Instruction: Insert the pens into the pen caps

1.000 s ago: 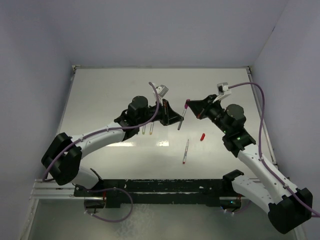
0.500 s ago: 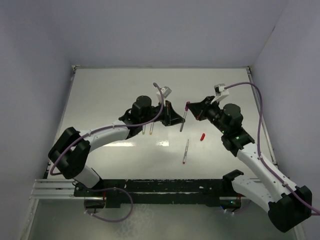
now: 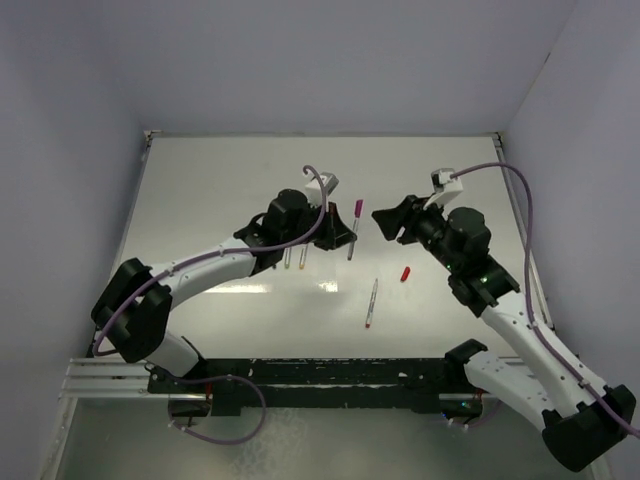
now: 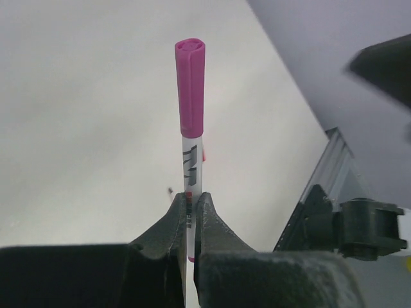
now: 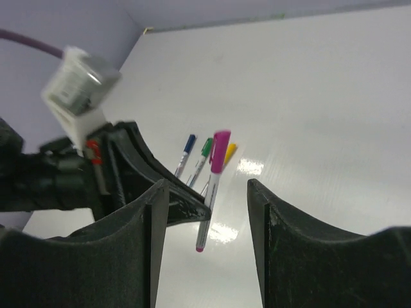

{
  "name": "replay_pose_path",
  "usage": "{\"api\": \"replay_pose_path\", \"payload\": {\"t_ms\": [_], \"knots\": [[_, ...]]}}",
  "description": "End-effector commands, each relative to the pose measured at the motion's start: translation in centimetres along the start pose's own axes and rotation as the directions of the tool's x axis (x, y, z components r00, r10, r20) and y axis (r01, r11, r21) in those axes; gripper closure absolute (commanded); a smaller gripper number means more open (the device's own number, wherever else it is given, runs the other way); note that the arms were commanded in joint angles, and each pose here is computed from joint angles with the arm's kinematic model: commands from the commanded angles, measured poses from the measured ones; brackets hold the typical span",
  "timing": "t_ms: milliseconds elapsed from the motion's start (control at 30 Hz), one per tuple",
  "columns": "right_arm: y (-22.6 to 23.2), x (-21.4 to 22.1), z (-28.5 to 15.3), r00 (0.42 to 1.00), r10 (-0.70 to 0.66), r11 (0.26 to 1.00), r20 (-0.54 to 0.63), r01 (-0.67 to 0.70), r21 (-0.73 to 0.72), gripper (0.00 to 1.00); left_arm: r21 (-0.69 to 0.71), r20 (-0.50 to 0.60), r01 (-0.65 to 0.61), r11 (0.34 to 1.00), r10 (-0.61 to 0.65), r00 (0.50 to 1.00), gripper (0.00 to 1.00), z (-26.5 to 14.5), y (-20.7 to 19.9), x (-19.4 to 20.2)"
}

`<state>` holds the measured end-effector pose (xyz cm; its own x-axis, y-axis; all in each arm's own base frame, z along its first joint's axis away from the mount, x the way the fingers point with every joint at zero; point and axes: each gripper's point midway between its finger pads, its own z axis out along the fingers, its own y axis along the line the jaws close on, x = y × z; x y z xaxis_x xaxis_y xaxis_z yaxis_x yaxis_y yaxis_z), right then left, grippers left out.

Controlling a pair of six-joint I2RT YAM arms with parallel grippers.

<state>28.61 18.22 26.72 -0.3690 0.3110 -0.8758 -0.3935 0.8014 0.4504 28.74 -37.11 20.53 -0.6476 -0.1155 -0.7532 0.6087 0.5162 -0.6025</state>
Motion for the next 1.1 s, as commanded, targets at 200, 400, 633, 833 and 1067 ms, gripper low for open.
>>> {"api": "replay_pose_path", "payload": {"t_ms": [200, 400, 633, 833, 1067], "knots": [[-1.9, -5.4, -3.6, 0.989, -0.087, 0.978, 0.119, 0.062, 0.200, 0.46, -0.551, -0.215, -0.104, 0.828, -0.021, 0.976, 1.00, -2.5, 10.6, 3.4], [-3.0, -3.4, -4.1, 0.996, -0.043, 0.971, 0.072, 0.025, 0.237, 0.46, -0.635, -0.271, -0.126, 0.762, -0.068, 0.960, 1.00, -1.1, 13.6, 4.4], [-4.3, -1.1, -4.4, 1.000, -0.022, 0.957, -0.012, 0.025, 0.288, 0.46, -0.702, -0.325, -0.161, 0.693, -0.112, 0.939, 0.99, -0.3, 16.9, 6.1], [-4.6, -0.3, -4.4, 0.999, -0.016, 0.955, -0.033, 0.025, 0.295, 0.46, -0.716, -0.322, -0.140, 0.684, -0.146, 0.935, 0.96, 0.1, 18.3, 6.4], [-5.2, 0.9, -4.0, 0.997, -0.008, 0.950, -0.073, 0.031, 0.311, 0.46, -0.707, -0.317, -0.119, 0.697, -0.163, 0.934, 0.82, 0.7, 18.5, 6.4]]}}
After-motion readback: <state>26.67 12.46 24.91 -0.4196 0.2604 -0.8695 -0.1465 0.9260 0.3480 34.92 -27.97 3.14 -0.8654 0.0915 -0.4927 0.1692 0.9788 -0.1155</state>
